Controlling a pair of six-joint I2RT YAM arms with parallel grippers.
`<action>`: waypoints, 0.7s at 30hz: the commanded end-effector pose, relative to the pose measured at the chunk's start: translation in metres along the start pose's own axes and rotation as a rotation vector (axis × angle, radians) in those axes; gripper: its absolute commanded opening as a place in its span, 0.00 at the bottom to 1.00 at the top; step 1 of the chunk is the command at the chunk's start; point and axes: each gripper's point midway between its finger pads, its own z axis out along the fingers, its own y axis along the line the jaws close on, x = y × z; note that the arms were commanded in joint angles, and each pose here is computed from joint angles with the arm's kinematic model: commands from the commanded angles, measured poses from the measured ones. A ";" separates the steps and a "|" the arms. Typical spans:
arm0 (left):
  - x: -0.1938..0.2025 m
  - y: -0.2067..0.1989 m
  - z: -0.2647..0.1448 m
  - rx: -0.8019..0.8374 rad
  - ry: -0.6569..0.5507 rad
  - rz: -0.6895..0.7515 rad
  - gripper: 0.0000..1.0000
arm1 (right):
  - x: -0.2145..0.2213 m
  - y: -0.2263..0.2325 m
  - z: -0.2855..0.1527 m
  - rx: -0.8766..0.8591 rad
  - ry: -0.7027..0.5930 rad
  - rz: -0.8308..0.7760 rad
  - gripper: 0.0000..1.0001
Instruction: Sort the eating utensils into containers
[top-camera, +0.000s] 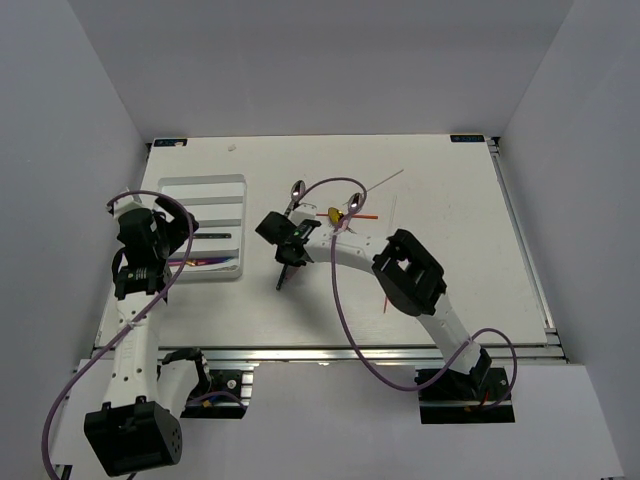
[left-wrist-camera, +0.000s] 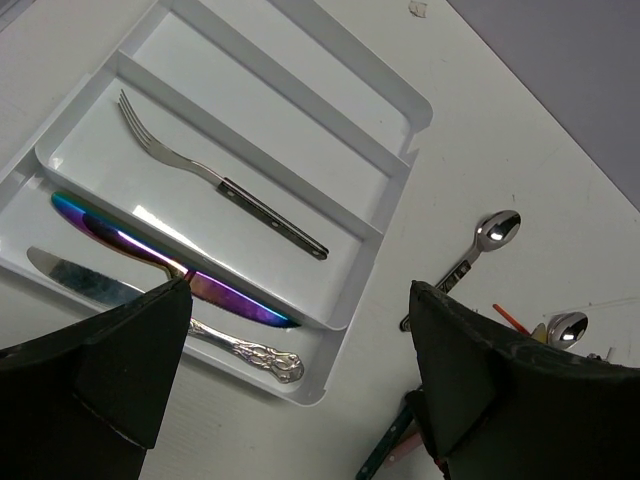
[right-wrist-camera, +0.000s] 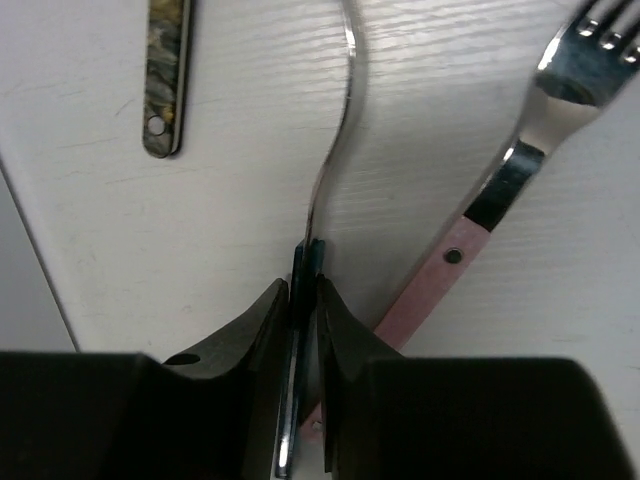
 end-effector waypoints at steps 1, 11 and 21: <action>-0.004 -0.008 -0.001 0.036 -0.012 0.012 0.98 | -0.005 -0.001 -0.001 -0.030 0.004 0.133 0.21; 0.007 -0.026 0.001 0.143 0.040 0.022 0.98 | -0.017 0.003 -0.004 -0.133 -0.002 0.170 0.00; 0.041 -0.151 -0.076 0.995 0.242 -0.082 0.98 | -0.086 0.038 -0.172 -0.945 -0.250 -0.033 0.00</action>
